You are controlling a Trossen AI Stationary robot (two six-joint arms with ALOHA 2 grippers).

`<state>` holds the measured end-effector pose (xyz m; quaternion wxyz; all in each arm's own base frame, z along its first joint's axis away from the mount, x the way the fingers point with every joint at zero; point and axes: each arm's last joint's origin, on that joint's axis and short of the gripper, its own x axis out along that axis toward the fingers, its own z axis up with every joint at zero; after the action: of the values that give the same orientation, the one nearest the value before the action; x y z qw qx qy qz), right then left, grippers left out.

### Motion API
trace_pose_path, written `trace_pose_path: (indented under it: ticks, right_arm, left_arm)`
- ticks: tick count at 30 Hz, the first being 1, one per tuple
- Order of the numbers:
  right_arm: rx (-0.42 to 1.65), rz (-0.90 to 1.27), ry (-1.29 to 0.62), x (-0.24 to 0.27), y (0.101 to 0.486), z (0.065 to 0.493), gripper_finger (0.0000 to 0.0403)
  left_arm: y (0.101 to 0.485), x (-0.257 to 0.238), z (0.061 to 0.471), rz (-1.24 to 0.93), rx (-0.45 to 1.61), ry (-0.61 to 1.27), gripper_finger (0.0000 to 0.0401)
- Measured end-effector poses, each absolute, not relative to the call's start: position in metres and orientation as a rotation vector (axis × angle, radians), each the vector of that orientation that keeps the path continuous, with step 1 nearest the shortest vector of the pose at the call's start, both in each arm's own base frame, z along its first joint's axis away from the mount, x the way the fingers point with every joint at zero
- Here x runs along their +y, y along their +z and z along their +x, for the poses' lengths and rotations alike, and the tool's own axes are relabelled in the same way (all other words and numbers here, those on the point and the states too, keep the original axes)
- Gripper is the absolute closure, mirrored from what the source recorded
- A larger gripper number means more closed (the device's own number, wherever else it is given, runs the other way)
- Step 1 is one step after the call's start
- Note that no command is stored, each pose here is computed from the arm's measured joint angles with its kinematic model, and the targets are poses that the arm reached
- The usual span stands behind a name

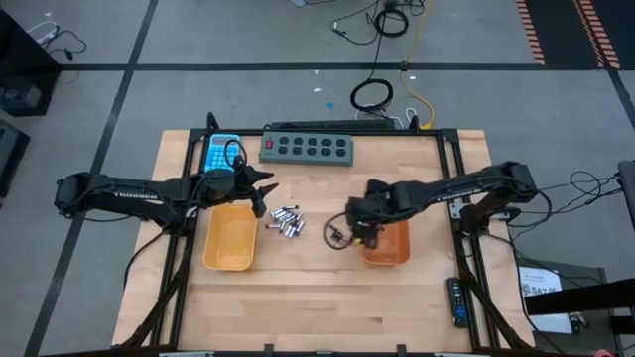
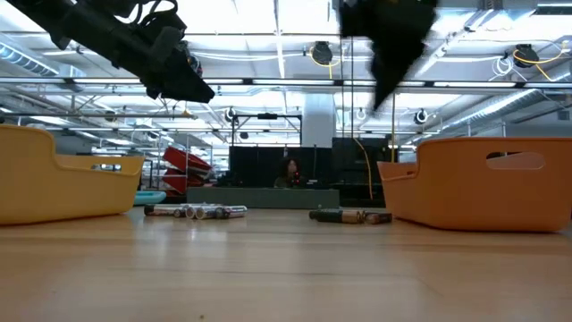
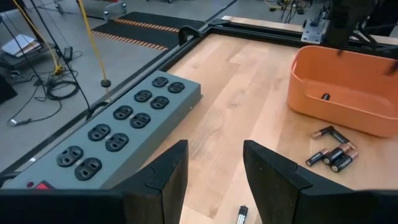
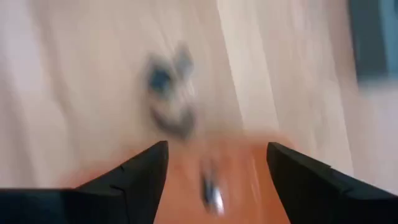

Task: Sort batteries
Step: Put the black battery into the orange bin

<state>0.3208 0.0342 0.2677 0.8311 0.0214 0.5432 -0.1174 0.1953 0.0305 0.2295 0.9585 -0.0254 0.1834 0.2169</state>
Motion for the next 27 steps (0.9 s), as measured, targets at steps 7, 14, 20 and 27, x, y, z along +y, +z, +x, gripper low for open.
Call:
trace_pose_path:
  ticks: [7,14,20,27]
  right_arm:
    - [1.099,-0.001,-0.035,0.038,0.253,0.374,0.0187]
    - [1.269,0.0,0.033,0.038,0.196,0.392,0.021]
    - [1.32,-0.05,0.081,0.048,0.178,0.395,0.0211]
    - [1.351,0.003,-0.008,0.025,0.164,0.4,0.0211]
  left_arm:
    - [0.233,0.031,0.196,-0.049,0.37,0.441,0.0235]
    - [0.235,0.031,0.196,-0.05,0.365,0.442,0.0235]
    - [0.232,0.031,0.195,-0.053,0.394,0.443,0.0235]
    - [0.233,0.031,0.195,-0.054,0.39,0.443,0.0235]
